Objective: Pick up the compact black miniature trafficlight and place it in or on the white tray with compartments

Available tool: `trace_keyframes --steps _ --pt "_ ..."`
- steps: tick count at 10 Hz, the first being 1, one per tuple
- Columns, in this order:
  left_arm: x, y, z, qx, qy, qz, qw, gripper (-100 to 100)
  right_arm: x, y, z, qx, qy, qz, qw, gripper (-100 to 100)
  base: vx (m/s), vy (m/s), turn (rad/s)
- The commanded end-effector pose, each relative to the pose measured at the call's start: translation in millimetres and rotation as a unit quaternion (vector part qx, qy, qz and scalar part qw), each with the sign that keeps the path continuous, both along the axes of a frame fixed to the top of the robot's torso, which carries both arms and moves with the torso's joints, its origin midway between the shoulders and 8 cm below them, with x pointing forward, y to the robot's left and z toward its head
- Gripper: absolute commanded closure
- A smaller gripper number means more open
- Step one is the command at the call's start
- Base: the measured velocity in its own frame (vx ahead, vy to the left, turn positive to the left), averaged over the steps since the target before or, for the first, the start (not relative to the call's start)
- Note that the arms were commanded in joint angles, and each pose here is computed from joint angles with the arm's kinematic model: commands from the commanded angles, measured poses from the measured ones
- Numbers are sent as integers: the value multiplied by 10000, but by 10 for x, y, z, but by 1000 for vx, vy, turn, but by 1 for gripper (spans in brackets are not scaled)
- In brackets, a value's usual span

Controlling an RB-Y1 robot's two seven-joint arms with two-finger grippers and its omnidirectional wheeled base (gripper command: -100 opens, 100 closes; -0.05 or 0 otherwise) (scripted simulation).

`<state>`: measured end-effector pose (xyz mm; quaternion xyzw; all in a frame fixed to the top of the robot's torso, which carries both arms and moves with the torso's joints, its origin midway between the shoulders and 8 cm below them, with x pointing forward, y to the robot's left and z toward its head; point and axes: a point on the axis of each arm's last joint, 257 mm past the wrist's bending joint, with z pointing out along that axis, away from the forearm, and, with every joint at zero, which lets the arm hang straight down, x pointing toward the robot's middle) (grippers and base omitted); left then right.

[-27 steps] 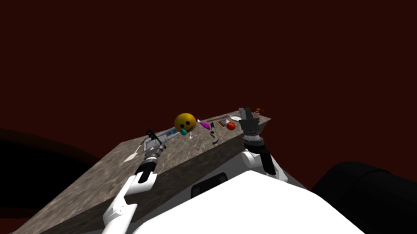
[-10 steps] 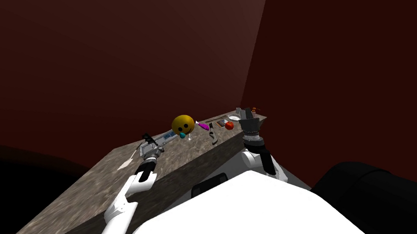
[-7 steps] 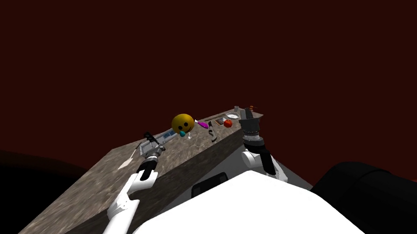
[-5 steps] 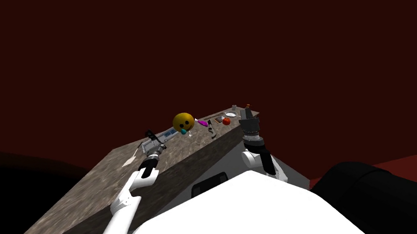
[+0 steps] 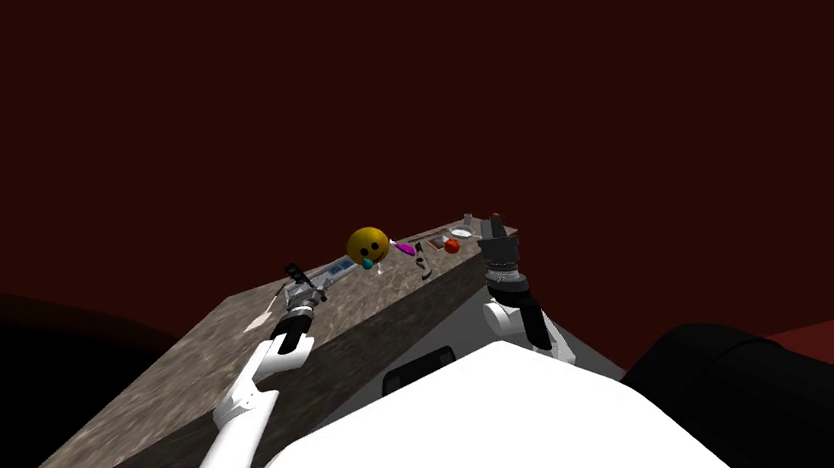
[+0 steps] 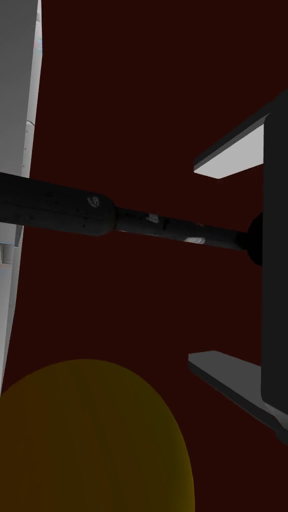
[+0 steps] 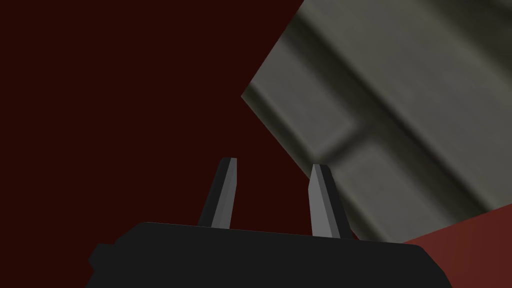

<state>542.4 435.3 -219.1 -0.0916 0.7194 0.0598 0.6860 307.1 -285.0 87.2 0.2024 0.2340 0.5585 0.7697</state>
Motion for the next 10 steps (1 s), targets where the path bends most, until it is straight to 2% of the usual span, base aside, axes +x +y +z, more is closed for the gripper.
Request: trace_keyframes --steps 1,2,5,6,9,10 --pt "0 0 0 0 0 0 10000 0 0 0 0 0 0 0 10000 0 5 -10 0" --pt "-9 91 -24 -4 19 -31 10000 -100 0 0 0 0 0 0 10000 0 14 -42 -4" --pt "-53 398 -58 15 56 -83 9999 -100 0 0 0 0 0 0 10000 0 42 -96 2" --pt "-54 398 -58 -12 50 -80 10000 -100 0 0 0 0 0 0 10000 0 40 -81 6" --pt "-119 744 -30 -2 38 -73 10000 -100 0 0 0 0 0 0 10000 0 34 -89 -3" --pt "-119 745 -30 -15 34 -71 10000 -100 0 0 0 0 0 0 10000 0 26 -74 11"
